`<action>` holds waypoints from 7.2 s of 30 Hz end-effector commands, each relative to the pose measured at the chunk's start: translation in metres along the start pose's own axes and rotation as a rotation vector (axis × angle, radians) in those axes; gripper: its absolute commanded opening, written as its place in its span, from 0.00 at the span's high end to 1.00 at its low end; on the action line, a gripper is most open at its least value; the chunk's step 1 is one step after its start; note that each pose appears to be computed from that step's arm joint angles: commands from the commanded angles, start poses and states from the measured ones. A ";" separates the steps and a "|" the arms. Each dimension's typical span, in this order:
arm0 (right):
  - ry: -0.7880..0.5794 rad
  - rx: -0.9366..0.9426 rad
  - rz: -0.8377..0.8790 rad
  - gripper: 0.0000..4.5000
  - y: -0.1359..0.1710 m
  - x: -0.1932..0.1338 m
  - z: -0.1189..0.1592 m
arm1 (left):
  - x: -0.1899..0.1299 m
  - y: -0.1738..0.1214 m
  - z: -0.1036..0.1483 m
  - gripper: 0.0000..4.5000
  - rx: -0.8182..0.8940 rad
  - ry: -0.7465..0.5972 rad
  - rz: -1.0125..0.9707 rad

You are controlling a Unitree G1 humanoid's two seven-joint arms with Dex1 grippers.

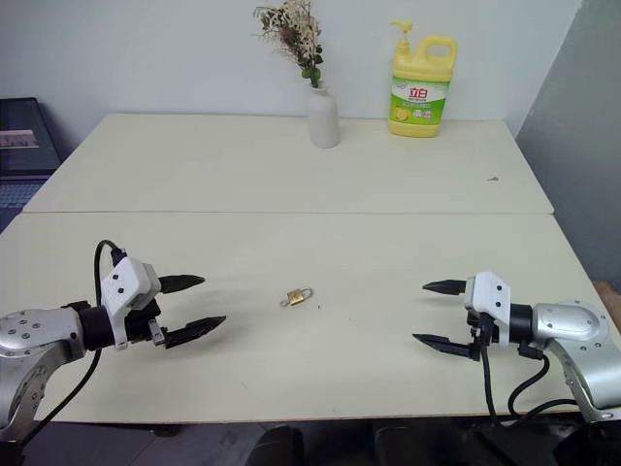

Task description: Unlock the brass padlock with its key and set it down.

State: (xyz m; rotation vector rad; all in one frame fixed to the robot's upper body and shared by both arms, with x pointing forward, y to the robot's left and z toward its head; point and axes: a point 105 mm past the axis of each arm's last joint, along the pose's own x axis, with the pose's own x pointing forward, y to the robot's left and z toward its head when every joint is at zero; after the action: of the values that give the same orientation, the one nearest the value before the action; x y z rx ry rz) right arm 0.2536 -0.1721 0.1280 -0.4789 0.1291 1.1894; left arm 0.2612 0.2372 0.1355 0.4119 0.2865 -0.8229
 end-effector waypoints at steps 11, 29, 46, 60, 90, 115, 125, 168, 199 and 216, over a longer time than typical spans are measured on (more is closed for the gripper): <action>-0.015 -0.039 0.002 0.01 -0.001 0.009 0.012 | -0.003 0.004 0.006 0.00 0.055 0.002 0.013; -0.052 -0.044 0.124 0.01 -0.001 0.052 0.049 | -0.022 0.001 0.005 0.00 0.072 0.054 -0.112; 0.055 -0.187 0.357 0.01 0.006 0.174 0.083 | -0.025 -0.014 0.017 0.00 0.132 0.092 -0.193; 0.162 -0.241 0.397 0.01 -0.012 0.220 0.066 | -0.023 -0.016 0.012 0.00 0.140 0.093 -0.181; 0.080 -0.253 0.187 0.79 -0.026 0.168 0.065 | -0.002 -0.014 0.029 0.00 0.053 -0.028 -0.179; 0.079 -0.819 -0.391 0.79 -0.032 0.087 0.104 | 0.050 -0.012 0.088 0.00 -0.035 -0.203 -0.373; -0.078 -1.100 -0.462 0.79 -0.026 0.084 0.127 | 0.064 -0.018 0.126 0.00 -0.099 -0.326 -0.410; -0.179 -1.154 -0.412 0.79 -0.024 0.094 0.140 | 0.089 -0.015 0.151 1.00 -0.131 -0.382 -0.554; -0.227 -1.026 -0.355 0.79 -0.017 0.094 0.136 | 0.095 -0.031 0.139 1.00 0.333 -0.412 -0.472; -0.223 -1.016 -0.347 0.79 -0.018 0.095 0.134 | 0.098 -0.031 0.136 1.00 0.458 -0.450 -0.434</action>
State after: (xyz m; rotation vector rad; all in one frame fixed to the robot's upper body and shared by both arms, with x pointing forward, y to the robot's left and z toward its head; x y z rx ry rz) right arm 0.2947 -0.0445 0.2027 -1.2187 -0.6678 0.9010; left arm 0.3164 0.0971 0.2106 0.6003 -0.2564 -1.3644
